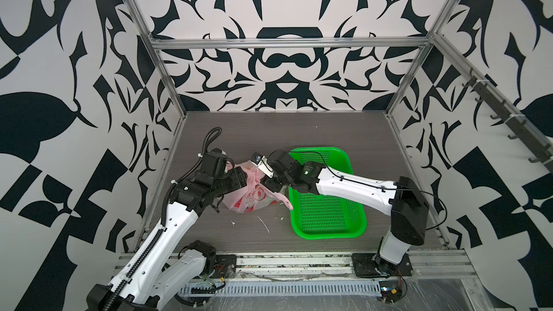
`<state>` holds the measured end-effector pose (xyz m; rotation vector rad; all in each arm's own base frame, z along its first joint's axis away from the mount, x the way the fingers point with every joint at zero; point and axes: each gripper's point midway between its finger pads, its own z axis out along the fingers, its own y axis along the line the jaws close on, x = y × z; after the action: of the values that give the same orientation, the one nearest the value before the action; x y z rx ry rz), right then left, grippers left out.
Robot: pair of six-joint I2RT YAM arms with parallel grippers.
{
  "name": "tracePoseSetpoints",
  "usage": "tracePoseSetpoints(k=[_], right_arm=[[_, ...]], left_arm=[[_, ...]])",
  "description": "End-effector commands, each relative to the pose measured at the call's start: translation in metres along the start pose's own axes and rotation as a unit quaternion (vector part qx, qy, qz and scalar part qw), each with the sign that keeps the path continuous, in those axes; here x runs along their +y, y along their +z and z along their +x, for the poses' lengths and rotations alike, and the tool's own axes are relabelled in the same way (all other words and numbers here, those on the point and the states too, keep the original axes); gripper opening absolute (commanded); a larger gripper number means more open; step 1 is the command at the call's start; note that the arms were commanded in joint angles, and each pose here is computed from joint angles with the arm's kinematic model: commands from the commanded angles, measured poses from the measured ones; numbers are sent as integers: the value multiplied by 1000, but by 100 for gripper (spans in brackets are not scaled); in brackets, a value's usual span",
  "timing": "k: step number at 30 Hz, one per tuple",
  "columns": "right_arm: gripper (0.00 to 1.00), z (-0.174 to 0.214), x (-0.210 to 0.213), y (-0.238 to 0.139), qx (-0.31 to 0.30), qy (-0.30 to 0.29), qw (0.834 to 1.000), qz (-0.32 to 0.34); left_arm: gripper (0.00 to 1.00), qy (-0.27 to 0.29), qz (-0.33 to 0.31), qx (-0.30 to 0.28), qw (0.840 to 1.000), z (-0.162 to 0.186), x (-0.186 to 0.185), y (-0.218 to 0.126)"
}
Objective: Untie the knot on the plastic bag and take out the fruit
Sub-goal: 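Grasp the bag's knot with the right gripper while the left holds the bag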
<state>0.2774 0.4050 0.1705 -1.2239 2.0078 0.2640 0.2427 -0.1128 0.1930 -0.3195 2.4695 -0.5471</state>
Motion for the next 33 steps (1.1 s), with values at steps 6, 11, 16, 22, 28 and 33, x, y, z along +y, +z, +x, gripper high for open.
tracePoseSetpoints(k=[6, 11, 16, 22, 28, 33], right_arm=[[61, -2, 1, 4, -10, -3, 1000, -1], [43, 1, 4, 8, -8, -4, 1000, -4], [29, 2, 4, 7, -10, -3, 1000, -2], [18, 4, 5, 7, -15, 3, 1000, -2], [7, 1, 4, 8, -25, 15, 1000, 3], [1, -7, 2, 2, -49, 35, 998, 5]], left_arm=[[73, -12, -18, 10, 1000, -15, 12, 2], [70, -16, -28, 37, 999, -25, 15, 19], [68, 1, -49, 70, 996, -29, 16, 35], [62, 19, -52, 100, 993, -28, 15, 44], [47, 29, -58, 110, 992, -27, 18, 55], [14, 43, -63, 104, 992, -34, 18, 61]])
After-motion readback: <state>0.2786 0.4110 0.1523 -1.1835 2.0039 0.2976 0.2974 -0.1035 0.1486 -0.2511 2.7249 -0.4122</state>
